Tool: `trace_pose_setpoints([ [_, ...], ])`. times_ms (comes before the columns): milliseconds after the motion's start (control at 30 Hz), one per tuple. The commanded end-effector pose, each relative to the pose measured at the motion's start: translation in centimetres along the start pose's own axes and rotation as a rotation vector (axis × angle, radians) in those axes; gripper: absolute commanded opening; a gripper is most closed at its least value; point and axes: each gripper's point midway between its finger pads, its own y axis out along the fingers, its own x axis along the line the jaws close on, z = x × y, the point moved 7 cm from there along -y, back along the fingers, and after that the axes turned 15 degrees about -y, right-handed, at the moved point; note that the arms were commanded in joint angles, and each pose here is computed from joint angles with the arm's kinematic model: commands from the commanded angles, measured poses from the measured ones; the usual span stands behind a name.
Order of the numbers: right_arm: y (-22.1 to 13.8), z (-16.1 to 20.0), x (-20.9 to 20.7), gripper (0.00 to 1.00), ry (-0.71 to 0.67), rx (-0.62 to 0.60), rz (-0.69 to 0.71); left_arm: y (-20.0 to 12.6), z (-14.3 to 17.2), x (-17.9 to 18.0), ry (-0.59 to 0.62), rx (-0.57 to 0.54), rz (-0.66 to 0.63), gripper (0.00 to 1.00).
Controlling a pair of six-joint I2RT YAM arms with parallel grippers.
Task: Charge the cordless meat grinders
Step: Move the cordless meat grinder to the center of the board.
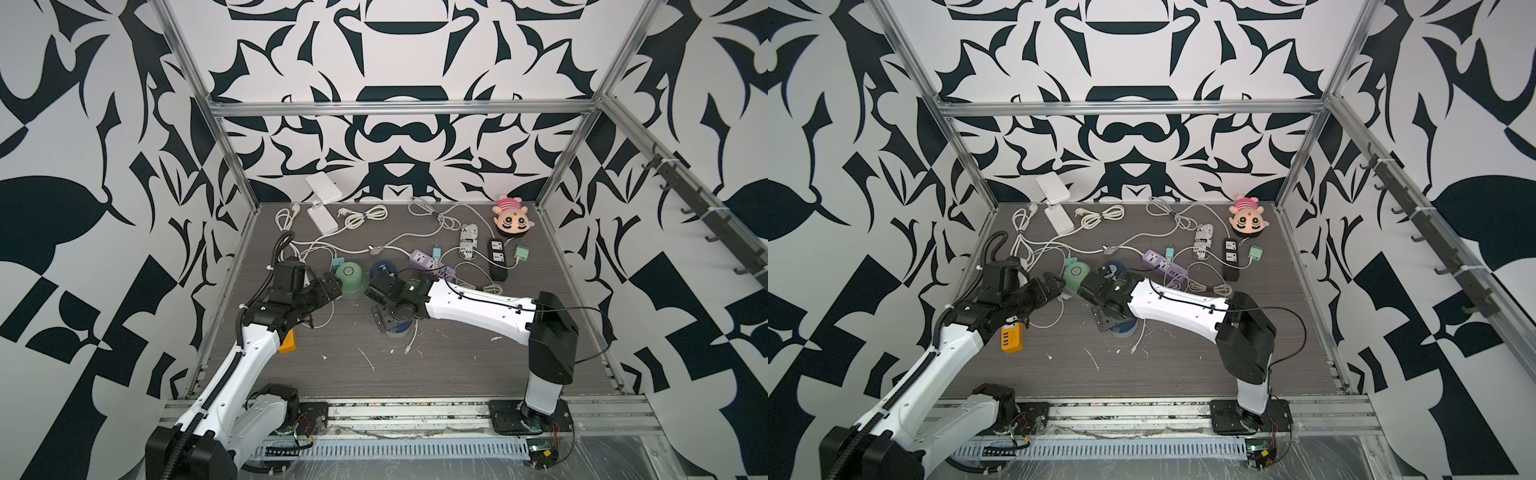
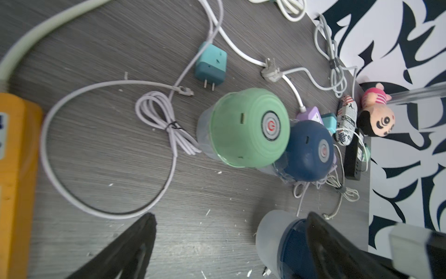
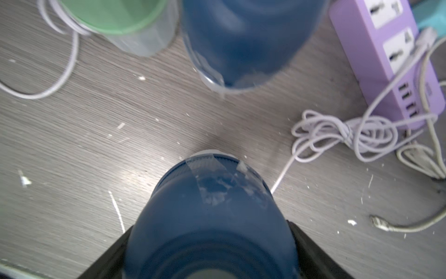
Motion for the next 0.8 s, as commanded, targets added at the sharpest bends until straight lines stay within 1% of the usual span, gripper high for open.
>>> trace_pose_setpoints([
  [0,-1.5,-0.5,0.0,0.78,0.098,-0.101,-0.015,0.0,-0.3,-1.4,-0.009,-0.02,0.034,0.99],
  [233,-1.7,-0.6,1.6,0.78,0.136,-0.151,-0.049,0.2,0.0,-1.6,-0.007,-0.016,0.035,0.99],
  [333,-1.5,-0.6,2.0,0.78,0.157,-0.151,-0.032,0.0,0.0,-1.5,-0.008,-0.025,0.036,0.99],
  [400,-1.2,-0.5,2.0,0.82,0.17,-0.14,-0.013,0.0,0.1,-1.3,-0.01,-0.024,0.033,0.99],
  [467,-1.0,-0.3,2.0,0.88,0.178,-0.13,0.004,-0.1,0.1,-1.3,-0.009,-0.026,0.034,0.99],
  [533,-1.0,-0.3,2.1,0.96,0.185,-0.132,0.003,-0.1,0.2,-1.2,-0.01,-0.02,0.03,0.99],
  [567,-1.1,-0.4,2.1,0.98,0.187,-0.135,0.001,0.0,0.3,-1.1,-0.009,-0.018,0.028,0.99],
  [767,-2.6,-1.3,2.7,0.99,0.193,-0.193,-0.06,-0.1,0.3,-1.1,-0.009,-0.014,0.03,0.99],
])
